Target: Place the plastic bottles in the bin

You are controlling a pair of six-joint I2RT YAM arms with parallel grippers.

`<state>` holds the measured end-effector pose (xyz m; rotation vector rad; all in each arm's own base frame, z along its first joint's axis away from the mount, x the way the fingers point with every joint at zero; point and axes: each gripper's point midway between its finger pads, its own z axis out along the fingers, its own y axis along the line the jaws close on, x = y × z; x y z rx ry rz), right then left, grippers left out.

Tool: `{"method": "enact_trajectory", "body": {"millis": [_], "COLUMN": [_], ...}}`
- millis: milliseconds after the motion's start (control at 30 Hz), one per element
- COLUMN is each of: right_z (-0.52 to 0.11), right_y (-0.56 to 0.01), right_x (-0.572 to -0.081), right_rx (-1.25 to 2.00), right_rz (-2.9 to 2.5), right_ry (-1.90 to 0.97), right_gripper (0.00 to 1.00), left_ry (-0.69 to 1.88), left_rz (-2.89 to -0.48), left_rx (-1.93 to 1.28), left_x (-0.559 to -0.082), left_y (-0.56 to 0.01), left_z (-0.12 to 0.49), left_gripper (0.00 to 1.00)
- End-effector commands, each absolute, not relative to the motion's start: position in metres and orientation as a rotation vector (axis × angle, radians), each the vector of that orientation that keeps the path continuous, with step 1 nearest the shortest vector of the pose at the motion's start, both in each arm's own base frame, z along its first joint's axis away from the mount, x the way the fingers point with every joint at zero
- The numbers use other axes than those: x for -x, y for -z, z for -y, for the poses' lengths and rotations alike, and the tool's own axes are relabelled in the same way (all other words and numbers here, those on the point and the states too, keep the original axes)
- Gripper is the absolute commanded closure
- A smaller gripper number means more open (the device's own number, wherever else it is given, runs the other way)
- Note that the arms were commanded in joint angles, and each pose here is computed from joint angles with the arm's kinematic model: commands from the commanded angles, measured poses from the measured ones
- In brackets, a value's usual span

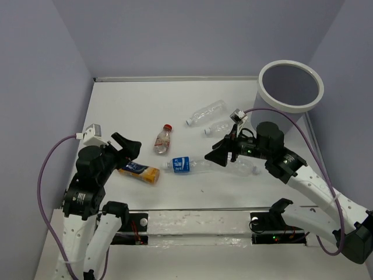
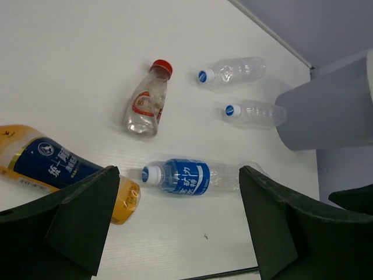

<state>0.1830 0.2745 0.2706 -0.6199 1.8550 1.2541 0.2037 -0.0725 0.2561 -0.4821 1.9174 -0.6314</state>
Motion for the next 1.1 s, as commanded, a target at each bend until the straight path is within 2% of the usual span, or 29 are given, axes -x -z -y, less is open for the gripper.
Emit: {"method": "enact_trajectory", "body": {"millis": [0,200,467,767,1000,1067], "right_z": [-0.270,-0.267,-0.267,-0.274,-0.280,-0.283], "right_y": [-0.269,-0.254,-0.249,-0.236,-0.233,-0.236], "right_x": [-0.180,-0.175,-0.167,-0.165,-0.171,-0.173], "right_rx": [0.652,0.663,0.670,0.691,0.692,0.686], "right_rz": [-1.821,-1.837,-1.826,-1.840,-1.841,-1.841], "right_ry": [-1.211,-1.212,-1.249,-1.271,-1.274,-1.270], "right_gripper": [0.19,0.18,0.18,0.18,0.18,0.18], "left_ry": [0.487,0.253,0.166,0.028,0.014,0.004], "left_rz": [-2.062,-2.143,-2.103,-2.153,-2.152,-2.172], "left_rx": [0.637,0.910,1.136,1.212,1.248,1.265], "left_x": [-0.201,-0.193,-0.197,-0.210,-0.230,-0.232], "left_y": [-0.218,-0.180,-0.142,-0.100,-0.074,-0.057], "left_z": [0.055,0.024,0.011,0.004,0.008,0.009], "left_gripper": [0.07,0.05,0.01,0.01,0.01,0.05]}}
